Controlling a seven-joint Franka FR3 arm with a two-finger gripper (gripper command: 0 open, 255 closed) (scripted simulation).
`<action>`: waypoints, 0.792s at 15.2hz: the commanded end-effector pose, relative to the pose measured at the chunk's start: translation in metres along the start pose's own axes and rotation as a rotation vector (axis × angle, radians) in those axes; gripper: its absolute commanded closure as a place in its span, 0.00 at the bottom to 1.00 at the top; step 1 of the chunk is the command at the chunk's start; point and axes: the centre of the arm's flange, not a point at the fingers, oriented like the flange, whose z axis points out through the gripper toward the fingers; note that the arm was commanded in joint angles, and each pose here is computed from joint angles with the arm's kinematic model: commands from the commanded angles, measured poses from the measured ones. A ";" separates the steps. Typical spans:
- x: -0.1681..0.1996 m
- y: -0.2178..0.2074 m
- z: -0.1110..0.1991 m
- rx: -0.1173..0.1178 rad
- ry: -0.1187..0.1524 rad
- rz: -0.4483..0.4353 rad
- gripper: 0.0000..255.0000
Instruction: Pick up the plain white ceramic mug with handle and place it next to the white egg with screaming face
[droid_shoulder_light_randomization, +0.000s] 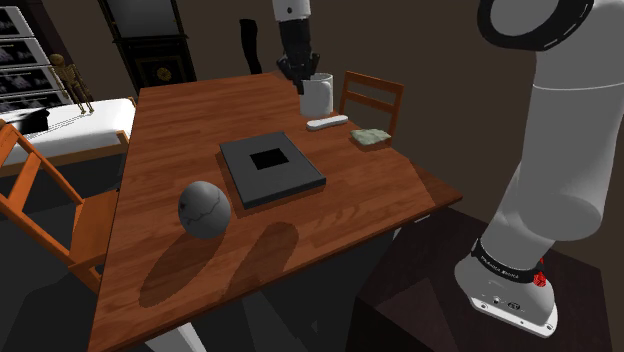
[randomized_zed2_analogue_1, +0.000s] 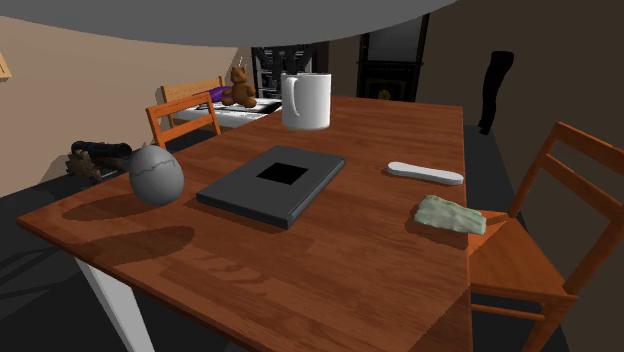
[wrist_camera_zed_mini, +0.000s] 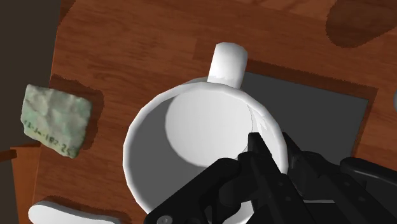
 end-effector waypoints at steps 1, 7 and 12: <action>-0.012 -0.025 0.001 0.000 0.001 0.001 1.00; -0.041 -0.099 0.005 0.000 0.001 0.001 1.00; -0.065 -0.160 0.008 0.000 0.001 0.001 1.00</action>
